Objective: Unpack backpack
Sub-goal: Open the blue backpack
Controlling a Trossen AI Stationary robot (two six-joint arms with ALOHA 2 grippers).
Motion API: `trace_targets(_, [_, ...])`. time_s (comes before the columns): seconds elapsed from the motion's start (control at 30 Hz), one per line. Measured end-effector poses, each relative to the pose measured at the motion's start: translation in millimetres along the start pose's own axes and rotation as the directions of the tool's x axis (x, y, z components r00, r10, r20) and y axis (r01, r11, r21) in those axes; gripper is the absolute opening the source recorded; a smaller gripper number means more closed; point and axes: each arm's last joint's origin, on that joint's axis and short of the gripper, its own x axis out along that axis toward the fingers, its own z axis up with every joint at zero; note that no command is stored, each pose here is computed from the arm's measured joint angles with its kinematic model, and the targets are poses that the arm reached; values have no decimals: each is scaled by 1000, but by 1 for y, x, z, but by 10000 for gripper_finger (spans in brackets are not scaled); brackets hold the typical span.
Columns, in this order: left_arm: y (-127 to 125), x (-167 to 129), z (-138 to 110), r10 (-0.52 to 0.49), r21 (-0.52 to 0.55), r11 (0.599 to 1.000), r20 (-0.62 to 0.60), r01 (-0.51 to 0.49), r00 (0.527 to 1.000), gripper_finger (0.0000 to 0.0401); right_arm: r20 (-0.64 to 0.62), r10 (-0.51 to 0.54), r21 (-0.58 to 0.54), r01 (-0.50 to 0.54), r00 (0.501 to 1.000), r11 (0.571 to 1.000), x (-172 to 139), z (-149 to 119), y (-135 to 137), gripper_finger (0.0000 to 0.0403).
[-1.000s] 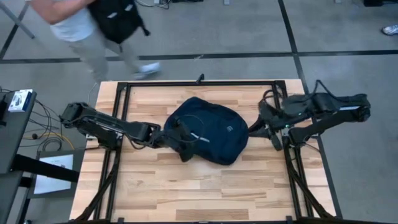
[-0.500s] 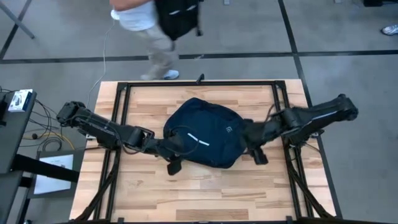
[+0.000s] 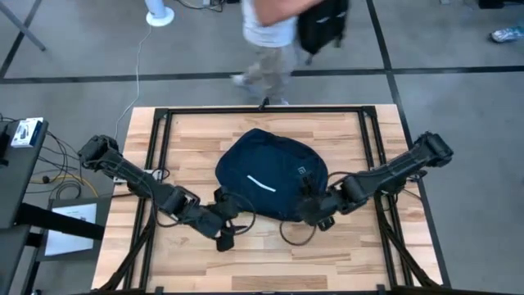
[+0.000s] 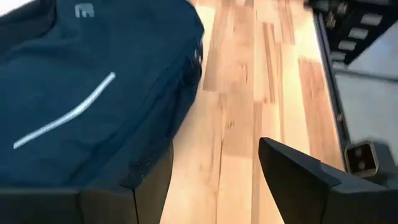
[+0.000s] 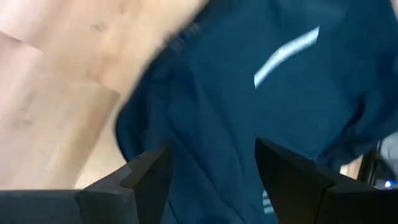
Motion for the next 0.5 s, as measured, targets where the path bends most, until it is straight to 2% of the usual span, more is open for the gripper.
trace_targets(0.13, [-1, -2, -6, 14, 42, 999, -38, -13, 999, 224, -101, 21, 11, -20, 995, 1000, 18, -4, -3, 219])
trace_targets(0.27, [-1, -1, -5, 13, 7, 1000, -34, -13, 999, 224, -206, 68, 2, -69, 976, 998, 27, -11, -1, 219])
trace_targets(0.5, [-2, -1, -2, 26, -63, 998, 7, -25, 1000, 224, -216, 82, 42, -75, 973, 996, 12, -17, 2, 227])
